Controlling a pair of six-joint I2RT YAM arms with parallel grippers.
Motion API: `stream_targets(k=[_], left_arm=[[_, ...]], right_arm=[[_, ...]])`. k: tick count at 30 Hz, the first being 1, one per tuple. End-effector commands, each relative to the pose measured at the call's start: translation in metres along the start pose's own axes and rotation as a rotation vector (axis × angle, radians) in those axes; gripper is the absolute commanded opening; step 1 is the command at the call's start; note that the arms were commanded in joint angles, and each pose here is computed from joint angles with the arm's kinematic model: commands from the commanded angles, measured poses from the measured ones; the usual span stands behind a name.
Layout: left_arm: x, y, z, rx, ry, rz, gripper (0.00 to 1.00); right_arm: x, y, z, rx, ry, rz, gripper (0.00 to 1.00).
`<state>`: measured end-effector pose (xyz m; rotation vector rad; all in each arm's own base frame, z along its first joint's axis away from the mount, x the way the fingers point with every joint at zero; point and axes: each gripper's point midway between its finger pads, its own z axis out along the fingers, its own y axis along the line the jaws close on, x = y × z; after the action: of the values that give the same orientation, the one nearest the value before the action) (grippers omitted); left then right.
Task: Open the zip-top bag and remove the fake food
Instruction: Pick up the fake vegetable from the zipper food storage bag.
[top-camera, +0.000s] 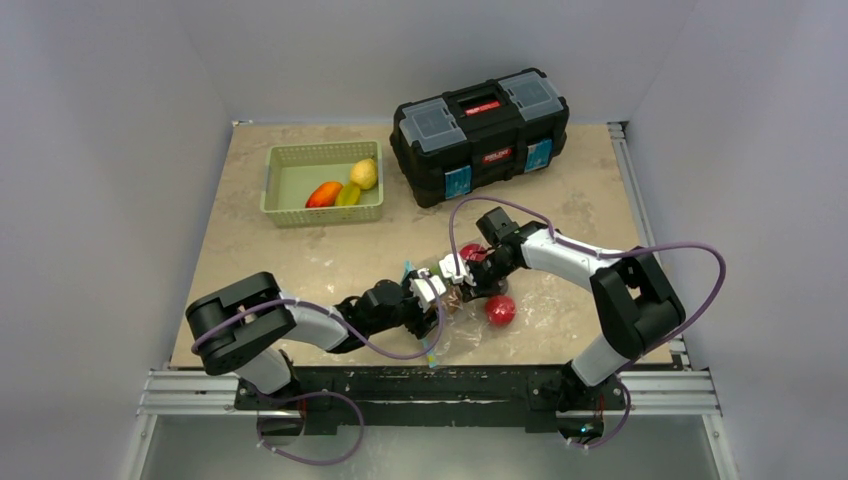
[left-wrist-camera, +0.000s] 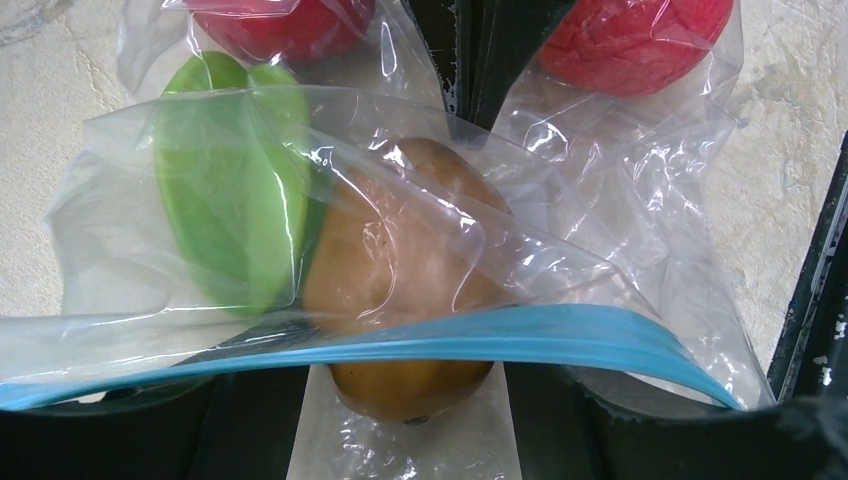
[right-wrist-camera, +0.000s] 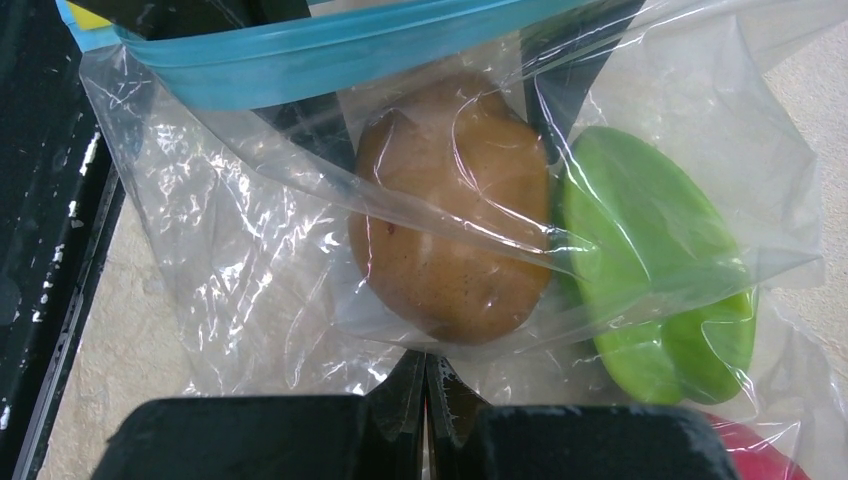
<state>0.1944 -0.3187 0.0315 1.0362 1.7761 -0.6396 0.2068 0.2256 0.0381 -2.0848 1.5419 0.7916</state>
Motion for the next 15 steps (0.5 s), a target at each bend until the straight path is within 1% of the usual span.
stream_targets(k=[1,3,5,6,8,9,11,15], left_arm=[[-0.03,0.002,0.006,-0.007,-0.1,-0.023,0.46],[-0.031,0.0,0.005,0.0,-0.106,-0.024,0.4],[-0.031,-0.001,0.002,0.007,-0.115,-0.027,0.21],[-0.032,-0.001,0.001,0.007,-0.12,-0.028,0.13],[-0.033,-0.001,-0.005,0.008,-0.134,-0.028,0.02],[-0.038,-0.001,-0.01,0.008,-0.149,-0.028,0.0],[-0.039,-0.003,-0.017,0.015,-0.15,-0.028,0.0],[-0.037,-0.007,-0.029,0.037,-0.116,-0.038,0.0]], right_arm=[[-0.009,-0.006,-0.002,0.008,-0.016,-0.012,0.0],[-0.009,-0.006,-0.002,0.008,-0.014,-0.012,0.0],[-0.009,-0.006,-0.003,0.012,-0.012,-0.013,0.0],[-0.008,-0.006,-0.003,0.012,-0.01,-0.012,0.0],[-0.008,-0.007,-0.004,0.017,-0.01,-0.012,0.0],[-0.009,-0.008,-0.005,0.02,-0.011,-0.013,0.0],[-0.008,-0.009,-0.007,0.028,-0.011,-0.009,0.0],[-0.008,-0.011,-0.011,0.041,-0.015,-0.005,0.0]])
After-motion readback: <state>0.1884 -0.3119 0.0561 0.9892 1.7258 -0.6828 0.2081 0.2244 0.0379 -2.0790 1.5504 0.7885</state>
